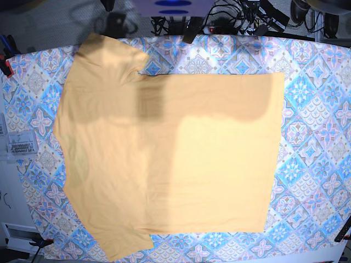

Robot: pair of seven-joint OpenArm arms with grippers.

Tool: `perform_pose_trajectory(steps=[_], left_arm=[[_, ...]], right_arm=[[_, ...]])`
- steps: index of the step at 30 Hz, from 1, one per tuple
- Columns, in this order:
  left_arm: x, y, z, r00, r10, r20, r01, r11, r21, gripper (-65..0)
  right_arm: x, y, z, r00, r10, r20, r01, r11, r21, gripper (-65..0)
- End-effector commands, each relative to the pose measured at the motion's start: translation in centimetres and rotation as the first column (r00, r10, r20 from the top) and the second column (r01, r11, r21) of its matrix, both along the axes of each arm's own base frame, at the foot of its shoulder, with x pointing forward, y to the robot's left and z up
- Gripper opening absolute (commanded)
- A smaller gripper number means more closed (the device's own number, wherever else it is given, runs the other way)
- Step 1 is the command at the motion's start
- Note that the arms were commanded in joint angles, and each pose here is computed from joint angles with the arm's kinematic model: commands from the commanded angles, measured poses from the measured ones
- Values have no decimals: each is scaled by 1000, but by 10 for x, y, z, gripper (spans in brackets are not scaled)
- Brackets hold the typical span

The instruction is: Fold the T-shirt properly

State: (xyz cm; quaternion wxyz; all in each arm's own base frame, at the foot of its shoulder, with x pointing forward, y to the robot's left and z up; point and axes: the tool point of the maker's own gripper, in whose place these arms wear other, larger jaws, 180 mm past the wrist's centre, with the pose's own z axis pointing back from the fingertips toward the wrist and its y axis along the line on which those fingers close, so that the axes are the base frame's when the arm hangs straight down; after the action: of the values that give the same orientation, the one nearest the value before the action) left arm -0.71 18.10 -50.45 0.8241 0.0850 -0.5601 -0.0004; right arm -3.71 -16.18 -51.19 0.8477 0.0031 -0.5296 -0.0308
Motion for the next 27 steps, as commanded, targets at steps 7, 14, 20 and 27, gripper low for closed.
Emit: perform_pose_trajectory(steps=[7, 14, 20, 27], left_arm=[[25, 0, 37, 986, -28, 165, 25, 999, 22, -649], [42, 0, 59, 966, -37, 255, 30, 999, 31, -648], [57, -3, 79, 943, -53, 329, 43, 998, 38, -648], [67, -4, 89, 927, -61, 369, 49, 998, 40, -577]], right_arm=[[23, -4, 43, 983, 21, 181, -19, 1000, -17, -644], [47, -7, 74, 952, 53, 301, -44, 998, -36, -643], [57, -15, 87, 936, 49, 349, -29, 998, -63, -643], [75, -13, 87, 946, 65, 319, -46, 997, -67, -605]])
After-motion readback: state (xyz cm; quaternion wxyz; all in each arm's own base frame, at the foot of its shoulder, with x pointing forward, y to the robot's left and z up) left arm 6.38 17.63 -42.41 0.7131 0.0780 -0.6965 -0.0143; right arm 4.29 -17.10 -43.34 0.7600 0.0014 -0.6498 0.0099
